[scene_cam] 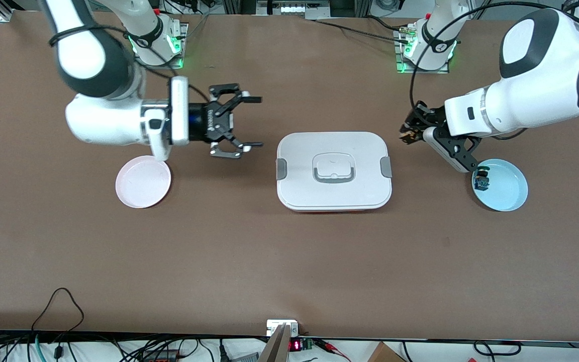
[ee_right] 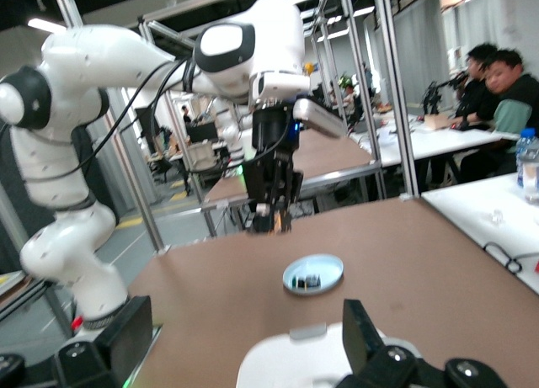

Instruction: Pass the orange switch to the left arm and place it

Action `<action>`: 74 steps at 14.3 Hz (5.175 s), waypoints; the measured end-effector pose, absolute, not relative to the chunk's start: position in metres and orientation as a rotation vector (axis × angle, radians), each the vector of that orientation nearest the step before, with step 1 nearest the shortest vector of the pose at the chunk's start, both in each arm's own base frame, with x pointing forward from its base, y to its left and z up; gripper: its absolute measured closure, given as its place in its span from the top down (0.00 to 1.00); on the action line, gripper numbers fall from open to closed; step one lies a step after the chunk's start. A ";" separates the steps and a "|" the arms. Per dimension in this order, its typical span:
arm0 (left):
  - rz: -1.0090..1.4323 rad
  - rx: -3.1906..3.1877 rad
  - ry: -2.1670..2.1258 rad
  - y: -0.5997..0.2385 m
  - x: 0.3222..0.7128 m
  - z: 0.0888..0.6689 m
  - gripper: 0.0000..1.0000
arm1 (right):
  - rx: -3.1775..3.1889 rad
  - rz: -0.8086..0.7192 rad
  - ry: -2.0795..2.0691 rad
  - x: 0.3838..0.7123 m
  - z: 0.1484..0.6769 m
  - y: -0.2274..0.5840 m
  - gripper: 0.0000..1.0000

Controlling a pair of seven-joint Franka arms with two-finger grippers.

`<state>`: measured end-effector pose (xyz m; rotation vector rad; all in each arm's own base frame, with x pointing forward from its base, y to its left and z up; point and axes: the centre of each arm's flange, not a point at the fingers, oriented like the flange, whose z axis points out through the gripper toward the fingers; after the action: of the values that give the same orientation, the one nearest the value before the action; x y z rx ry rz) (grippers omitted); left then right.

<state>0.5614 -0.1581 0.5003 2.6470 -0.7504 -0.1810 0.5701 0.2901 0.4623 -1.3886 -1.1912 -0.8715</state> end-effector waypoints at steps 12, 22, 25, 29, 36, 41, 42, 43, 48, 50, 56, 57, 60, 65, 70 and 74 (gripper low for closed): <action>-0.472 2.619 -1.669 -0.063 0.589 0.429 0.34 | -1.916 -0.171 -0.958 0.577 0.435 0.173 1.00; -0.440 2.302 -2.083 0.120 0.602 0.293 0.34 | -2.628 0.306 -0.437 0.583 0.449 0.135 1.00; -0.409 2.263 -2.090 0.154 0.599 0.237 0.34 | -2.859 0.373 -0.369 0.585 0.452 0.115 1.00; -0.386 2.239 -2.082 0.168 0.595 0.209 0.34 | -3.060 0.384 -0.328 0.593 0.475 0.075 1.00; -0.385 2.214 -2.078 0.165 0.592 0.190 0.34 | -3.197 0.297 -0.174 0.602 0.546 -0.006 1.00; -0.321 2.287 -2.042 0.196 0.584 0.187 0.52 | -3.183 0.264 -0.039 0.600 0.569 -0.011 1.00; -0.316 2.292 -2.038 0.199 0.583 0.187 0.63 | -3.169 0.260 -0.025 0.600 0.569 -0.012 1.00; -0.311 2.290 -2.041 0.197 0.584 0.188 0.74 | -3.162 0.252 -0.019 0.600 0.568 -0.013 1.00; -0.381 2.270 -2.005 0.161 0.592 0.228 1.00 | -3.158 0.214 -0.014 0.595 0.547 -0.015 1.00; -0.439 2.342 -1.920 0.146 0.593 0.261 1.00 | -3.157 0.212 -0.030 0.594 0.547 -0.016 1.00; -0.607 2.618 -1.520 0.088 0.612 0.357 1.00 | -3.154 0.224 -0.019 0.585 0.562 -0.020 1.00; -0.617 2.679 -1.435 0.076 0.615 0.370 1.00 | -3.154 0.221 -0.018 0.584 0.565 -0.020 1.00; -0.634 2.845 -1.177 0.041 0.620 0.405 1.00 | -3.156 0.193 -0.013 0.583 0.575 -0.019 1.00; -0.591 3.001 -0.575 0.012 0.621 0.470 1.00 | -3.158 0.153 0.000 0.585 0.587 -0.012 1.00; -0.499 3.028 -0.226 -0.008 0.617 0.530 1.00 | -3.152 0.141 -0.054 0.584 0.589 -0.008 1.00; -0.261 3.106 0.045 0.002 0.609 0.573 1.00 | -3.152 0.112 -0.050 0.579 0.583 -0.008 1.00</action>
<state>0.6091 0.0020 0.5727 3.1059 0.0449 -0.2607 0.5787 -0.0076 0.5833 -3.1520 -0.0503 0.1116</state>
